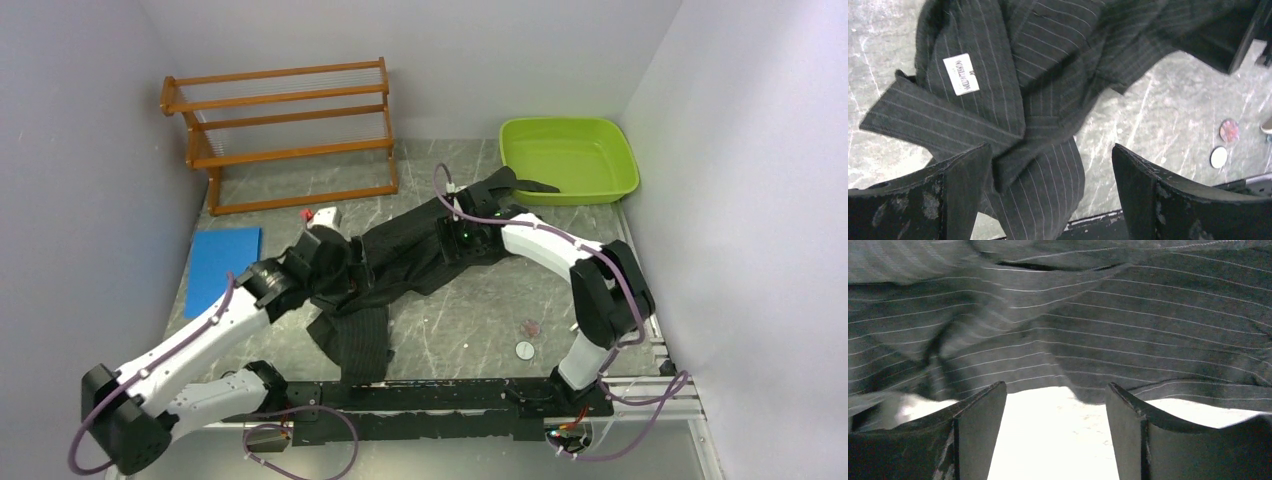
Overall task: Pin the brooch onto the clothing
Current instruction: Flatten out the clothes at the center of the board.
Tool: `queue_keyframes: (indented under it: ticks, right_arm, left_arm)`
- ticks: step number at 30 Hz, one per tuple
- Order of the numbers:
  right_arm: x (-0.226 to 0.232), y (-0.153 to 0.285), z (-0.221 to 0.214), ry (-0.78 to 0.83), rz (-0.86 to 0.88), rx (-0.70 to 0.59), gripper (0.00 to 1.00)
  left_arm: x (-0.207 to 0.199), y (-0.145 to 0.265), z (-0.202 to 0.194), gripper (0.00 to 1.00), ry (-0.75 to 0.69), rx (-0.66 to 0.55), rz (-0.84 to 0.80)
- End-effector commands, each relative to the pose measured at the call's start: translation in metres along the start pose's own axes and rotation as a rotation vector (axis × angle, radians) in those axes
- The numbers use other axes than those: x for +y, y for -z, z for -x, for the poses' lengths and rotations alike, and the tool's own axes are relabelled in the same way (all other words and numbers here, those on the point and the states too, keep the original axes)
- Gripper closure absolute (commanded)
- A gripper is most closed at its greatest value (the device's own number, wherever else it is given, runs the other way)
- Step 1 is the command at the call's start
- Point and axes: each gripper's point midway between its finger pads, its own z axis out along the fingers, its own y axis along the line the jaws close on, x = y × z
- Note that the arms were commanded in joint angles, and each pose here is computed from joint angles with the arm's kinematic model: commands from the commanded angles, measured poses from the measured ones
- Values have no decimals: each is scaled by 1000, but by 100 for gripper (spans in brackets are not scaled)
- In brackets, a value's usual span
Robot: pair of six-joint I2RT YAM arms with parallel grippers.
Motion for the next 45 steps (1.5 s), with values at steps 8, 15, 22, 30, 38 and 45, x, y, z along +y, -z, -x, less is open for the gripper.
queue_keyframes:
  ticks: [8, 15, 22, 30, 38, 45]
  right_arm:
    - [-36, -33, 8, 74, -265, -68, 85]
    - [-55, -9, 9, -28, -264, -98, 100]
    - [-92, 96, 33, -296, -244, -390, 100]
    - [-152, 170, -9, -563, -399, -628, 100]
    - [-152, 186, -17, -543, -412, -666, 100]
    - [-134, 203, 6, -487, -323, -702, 100]
  left_arm:
    - [10, -41, 50, 5, 110, 107, -55]
    - [36, -35, 82, 5, 135, 49, -20]
    - [52, -49, 92, 5, 83, 76, 24]
    - [28, -88, 114, 5, -2, 118, -29]
    - [-20, -152, 78, 5, 5, 271, -185]
    - [-35, -159, 59, 37, 93, 297, -300]
